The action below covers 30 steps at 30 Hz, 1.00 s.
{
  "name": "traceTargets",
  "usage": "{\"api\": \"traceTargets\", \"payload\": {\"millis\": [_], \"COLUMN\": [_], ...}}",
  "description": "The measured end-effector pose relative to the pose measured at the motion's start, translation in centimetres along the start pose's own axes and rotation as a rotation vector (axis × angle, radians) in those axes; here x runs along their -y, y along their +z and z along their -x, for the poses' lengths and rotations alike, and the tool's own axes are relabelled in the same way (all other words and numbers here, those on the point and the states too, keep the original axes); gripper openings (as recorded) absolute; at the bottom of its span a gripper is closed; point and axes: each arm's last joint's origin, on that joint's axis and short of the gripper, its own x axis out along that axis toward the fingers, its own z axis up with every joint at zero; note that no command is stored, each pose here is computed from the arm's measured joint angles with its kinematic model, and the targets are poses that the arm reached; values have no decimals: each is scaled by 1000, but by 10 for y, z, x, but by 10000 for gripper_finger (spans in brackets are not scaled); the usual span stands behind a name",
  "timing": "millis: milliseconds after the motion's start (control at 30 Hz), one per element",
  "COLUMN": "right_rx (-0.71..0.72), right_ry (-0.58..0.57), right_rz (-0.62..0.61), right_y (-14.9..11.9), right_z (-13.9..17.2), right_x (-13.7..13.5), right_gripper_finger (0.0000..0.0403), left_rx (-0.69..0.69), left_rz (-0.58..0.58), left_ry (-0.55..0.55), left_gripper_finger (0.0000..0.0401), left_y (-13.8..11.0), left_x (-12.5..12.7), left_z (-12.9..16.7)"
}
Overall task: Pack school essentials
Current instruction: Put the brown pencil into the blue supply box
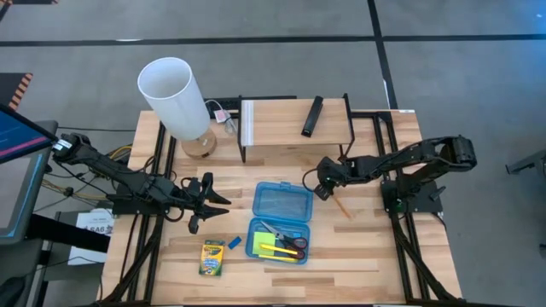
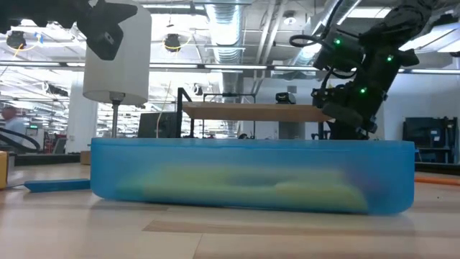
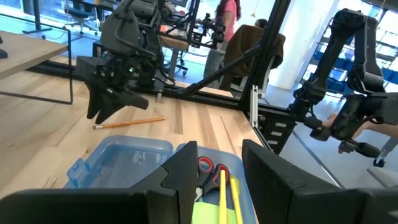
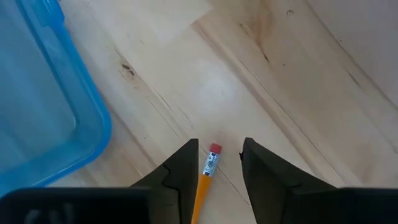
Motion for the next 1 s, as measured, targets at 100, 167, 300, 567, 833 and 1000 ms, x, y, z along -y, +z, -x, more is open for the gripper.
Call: {"api": "traceTargets", "payload": {"millis": [100,167,300,567,833,1000], "right_rx": [1,1,-2,-61,-75,-76], "right_ry": [0,1,6,-34,-31,-12], "right_rz": [2,2,17,50,54,64], "right_y": [0,0,-2,-12,-14,-14], "right_z": [0,0,-5,-29,-23,-15], "right_x": [0,0,-5,-14,-13,-11], "right_gripper_finger": [150,152,153,154,128,133], "left_rx": [0,0,0,-1,-1,-1], "left_rz": [0,1,1,4,4,4], "left_ry": [0,0,0,-1,-2,-2], "left_gripper_finger": [114,114,114,114,114,114], "left_y": [0,0,0,0,0,0], "left_x": [0,0,0,0,0,0], "left_z": [0,0,0,0,0,0]}}
